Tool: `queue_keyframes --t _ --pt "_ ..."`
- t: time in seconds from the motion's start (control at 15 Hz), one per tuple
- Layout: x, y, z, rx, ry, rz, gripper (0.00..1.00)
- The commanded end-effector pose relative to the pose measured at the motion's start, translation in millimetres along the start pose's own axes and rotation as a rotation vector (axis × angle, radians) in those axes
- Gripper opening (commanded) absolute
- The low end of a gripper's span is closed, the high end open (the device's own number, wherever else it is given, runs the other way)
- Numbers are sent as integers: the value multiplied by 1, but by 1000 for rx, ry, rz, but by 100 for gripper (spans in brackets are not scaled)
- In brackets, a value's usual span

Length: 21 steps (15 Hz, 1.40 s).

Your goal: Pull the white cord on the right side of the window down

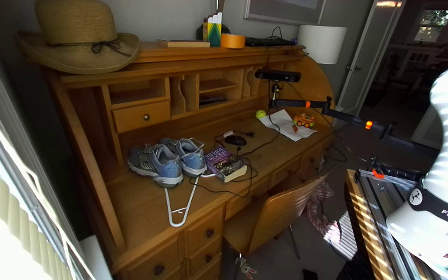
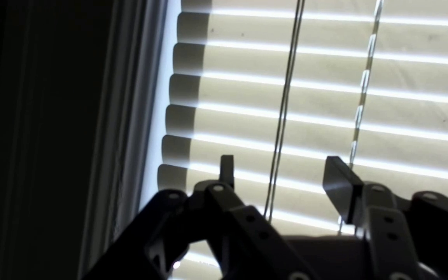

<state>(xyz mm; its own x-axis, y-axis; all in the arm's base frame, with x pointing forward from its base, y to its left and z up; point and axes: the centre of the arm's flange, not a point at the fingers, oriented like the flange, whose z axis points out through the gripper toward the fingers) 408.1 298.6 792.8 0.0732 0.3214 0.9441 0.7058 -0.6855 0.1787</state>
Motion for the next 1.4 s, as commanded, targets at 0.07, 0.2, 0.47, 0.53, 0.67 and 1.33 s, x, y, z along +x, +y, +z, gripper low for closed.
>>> queue_keyframes --t 0.07,0.2,0.47,0.53,0.67,1.33 --pt "3 10 6 44 6 -17 24" --pt "2 11 6 53 7 -19 7" --pt "2 13 3 66 5 -17 0" --pt "3 12 3 74 4 -17 0" --pt "2 11 2 91 -3 -16 0" --pt "-56 33 2 66 -139 32 0"
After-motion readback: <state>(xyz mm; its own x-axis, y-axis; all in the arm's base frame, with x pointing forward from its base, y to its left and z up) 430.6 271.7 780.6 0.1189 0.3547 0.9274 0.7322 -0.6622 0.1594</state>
